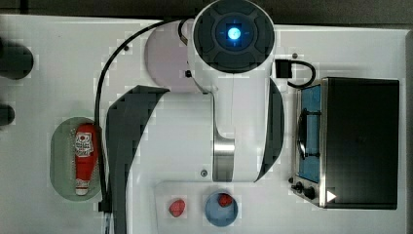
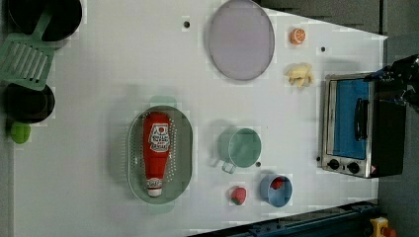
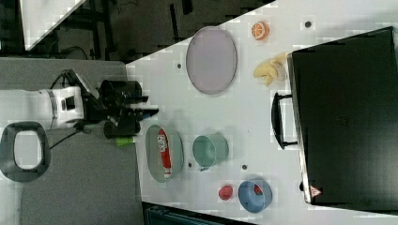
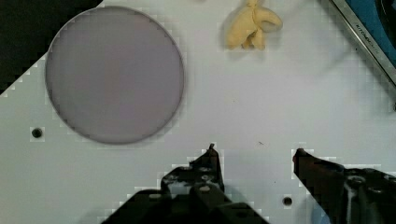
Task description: Pick ketchup from strainer and place it on the table
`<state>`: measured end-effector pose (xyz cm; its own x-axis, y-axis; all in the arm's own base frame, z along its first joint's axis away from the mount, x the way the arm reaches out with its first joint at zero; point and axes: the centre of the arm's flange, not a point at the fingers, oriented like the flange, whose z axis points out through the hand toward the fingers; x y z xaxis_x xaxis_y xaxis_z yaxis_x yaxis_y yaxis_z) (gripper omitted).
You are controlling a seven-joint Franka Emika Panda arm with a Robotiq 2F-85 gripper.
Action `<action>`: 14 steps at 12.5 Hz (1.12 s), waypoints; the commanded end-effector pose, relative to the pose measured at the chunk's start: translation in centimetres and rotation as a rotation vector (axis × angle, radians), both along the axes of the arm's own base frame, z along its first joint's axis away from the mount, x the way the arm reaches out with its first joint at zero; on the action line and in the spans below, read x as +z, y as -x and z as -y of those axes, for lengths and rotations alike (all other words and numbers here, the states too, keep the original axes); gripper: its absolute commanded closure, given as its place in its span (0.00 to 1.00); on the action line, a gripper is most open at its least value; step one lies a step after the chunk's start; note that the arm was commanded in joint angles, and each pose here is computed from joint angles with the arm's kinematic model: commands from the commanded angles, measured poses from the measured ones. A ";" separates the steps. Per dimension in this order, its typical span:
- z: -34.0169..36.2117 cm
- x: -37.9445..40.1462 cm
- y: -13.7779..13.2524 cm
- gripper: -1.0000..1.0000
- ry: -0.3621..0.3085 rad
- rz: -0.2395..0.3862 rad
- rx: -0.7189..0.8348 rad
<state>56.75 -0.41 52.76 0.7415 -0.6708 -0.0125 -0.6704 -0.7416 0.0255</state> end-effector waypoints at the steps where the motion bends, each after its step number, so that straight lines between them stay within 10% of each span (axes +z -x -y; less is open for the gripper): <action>1: -0.3 7.4 9.4 0.21 -0.014 -0.023 -0.077; 3: -2.4 7.0 9.2 0.00 -0.006 -0.031 -0.038; 14: -23.6 1.3 10.4 0.00 0.038 -0.026 0.351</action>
